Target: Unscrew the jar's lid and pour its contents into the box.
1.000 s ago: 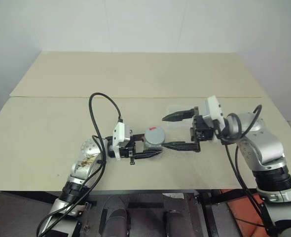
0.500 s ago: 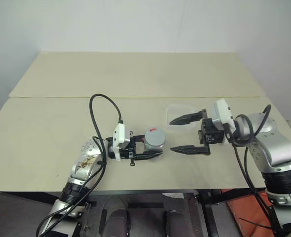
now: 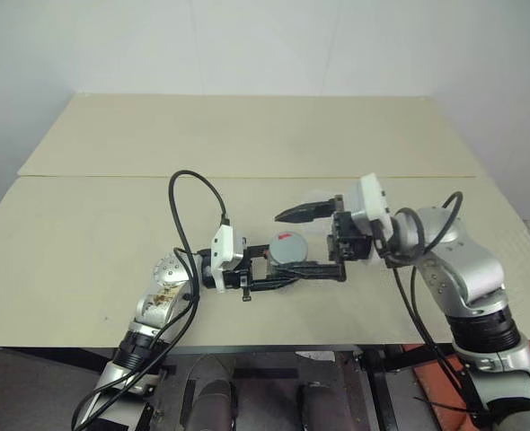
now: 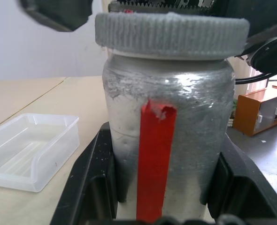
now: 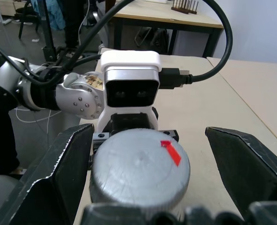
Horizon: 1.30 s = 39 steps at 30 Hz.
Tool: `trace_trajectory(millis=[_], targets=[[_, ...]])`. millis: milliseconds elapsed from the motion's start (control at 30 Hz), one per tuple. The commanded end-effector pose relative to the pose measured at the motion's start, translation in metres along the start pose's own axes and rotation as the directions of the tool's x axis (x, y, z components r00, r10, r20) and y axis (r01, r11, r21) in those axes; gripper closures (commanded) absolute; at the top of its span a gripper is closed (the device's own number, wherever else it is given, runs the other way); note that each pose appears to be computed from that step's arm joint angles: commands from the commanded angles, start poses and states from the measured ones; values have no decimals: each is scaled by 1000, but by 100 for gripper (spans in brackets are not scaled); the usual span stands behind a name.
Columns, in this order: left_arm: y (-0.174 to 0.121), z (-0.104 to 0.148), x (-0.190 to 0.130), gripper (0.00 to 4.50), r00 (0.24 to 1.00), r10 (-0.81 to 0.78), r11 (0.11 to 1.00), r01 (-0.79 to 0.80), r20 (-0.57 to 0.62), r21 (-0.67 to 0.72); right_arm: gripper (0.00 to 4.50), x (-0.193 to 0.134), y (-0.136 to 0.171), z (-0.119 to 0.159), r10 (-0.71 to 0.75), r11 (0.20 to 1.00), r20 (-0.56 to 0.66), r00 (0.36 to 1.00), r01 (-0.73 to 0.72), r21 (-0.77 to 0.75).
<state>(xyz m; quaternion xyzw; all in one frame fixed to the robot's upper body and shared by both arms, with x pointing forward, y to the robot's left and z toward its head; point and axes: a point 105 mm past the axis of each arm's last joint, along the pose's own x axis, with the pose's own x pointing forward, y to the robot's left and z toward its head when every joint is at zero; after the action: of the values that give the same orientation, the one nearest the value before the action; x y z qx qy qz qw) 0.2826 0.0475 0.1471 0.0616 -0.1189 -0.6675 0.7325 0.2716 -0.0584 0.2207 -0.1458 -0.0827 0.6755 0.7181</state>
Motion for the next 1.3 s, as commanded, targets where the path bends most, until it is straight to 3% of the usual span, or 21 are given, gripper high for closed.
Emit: trace_trajectory(millis=[33,1300], targets=[[1,9,3,256,1000,-10,999,9,26,41,5,0,-5,11,-16,999,4,1000,16,-45],[-2,10,-4,256,999,-36,999,35,36,25,5,-58,-26,-12,-146,988,-109,983,138,-74]])
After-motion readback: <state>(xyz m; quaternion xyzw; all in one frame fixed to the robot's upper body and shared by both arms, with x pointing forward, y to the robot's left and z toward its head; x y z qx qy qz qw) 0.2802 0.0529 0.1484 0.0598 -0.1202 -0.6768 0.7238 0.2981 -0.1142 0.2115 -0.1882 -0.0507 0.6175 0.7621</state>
